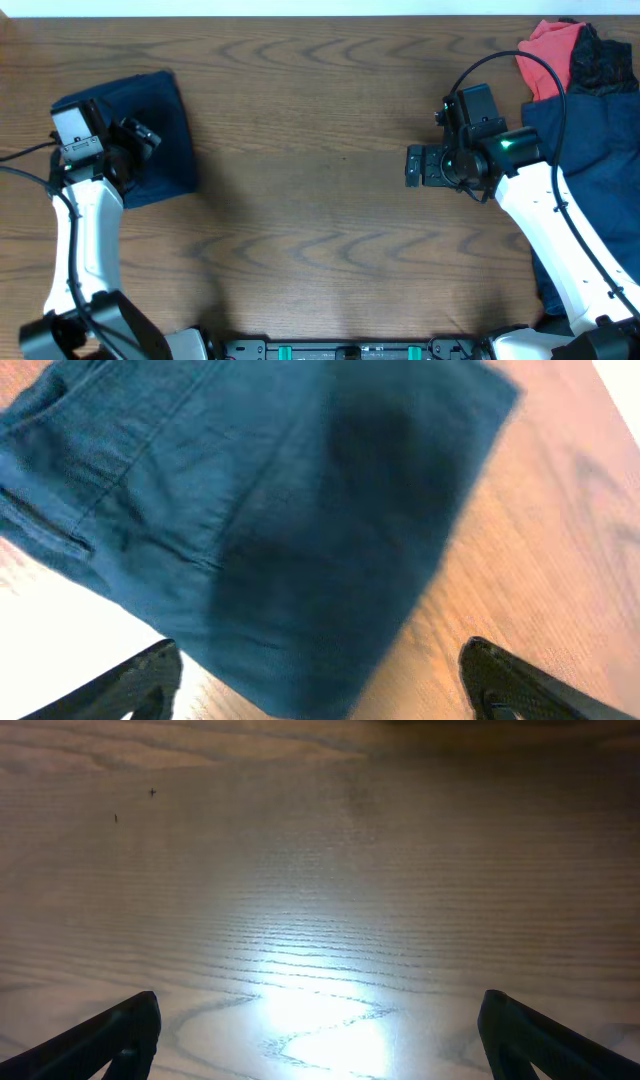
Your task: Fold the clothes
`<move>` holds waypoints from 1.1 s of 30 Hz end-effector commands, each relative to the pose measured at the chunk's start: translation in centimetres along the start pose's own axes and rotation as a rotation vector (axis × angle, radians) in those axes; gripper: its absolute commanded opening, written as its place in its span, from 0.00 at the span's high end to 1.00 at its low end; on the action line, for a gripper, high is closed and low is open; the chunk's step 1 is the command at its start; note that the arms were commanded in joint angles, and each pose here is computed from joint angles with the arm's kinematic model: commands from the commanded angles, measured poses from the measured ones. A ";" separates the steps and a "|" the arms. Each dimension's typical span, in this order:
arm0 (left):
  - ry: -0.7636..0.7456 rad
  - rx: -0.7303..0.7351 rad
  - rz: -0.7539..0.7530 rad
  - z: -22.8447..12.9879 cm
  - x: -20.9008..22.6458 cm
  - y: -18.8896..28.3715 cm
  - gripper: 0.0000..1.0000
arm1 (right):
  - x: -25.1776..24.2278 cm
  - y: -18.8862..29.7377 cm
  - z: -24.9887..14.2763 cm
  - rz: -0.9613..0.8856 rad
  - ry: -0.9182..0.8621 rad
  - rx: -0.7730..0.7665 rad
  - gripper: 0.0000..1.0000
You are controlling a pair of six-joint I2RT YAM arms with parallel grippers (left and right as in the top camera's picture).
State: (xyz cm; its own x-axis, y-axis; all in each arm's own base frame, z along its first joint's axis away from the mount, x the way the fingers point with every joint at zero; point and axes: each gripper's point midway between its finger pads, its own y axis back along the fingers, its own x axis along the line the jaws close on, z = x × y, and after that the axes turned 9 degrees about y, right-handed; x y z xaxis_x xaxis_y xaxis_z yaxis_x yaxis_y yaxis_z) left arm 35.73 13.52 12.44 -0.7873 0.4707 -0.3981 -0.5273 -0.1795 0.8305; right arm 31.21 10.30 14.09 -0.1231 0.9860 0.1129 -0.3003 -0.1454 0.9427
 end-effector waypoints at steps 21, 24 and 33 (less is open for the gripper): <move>0.071 -0.117 0.146 6.3 7.0 -8.4 0.81 | -1.3 0.2 -0.4 -0.056 -0.006 0.016 0.01; 0.070 -0.106 0.112 6.3 6.3 -8.4 0.57 | -1.3 0.2 -0.4 -0.057 -0.007 0.015 0.01; 0.008 -0.174 -0.036 7.0 1.0 -2.9 0.16 | -1.9 0.3 1.7 -0.030 -0.060 -0.061 0.01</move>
State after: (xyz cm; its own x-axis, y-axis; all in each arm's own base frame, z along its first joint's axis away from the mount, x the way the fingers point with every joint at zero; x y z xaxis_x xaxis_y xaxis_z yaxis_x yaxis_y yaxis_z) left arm 36.88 21.69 6.87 -0.8397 0.4007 -0.3664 -0.4955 -0.2895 0.8189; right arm 32.00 9.17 14.23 -0.0910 0.9920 0.0873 -0.3293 -0.1128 0.9375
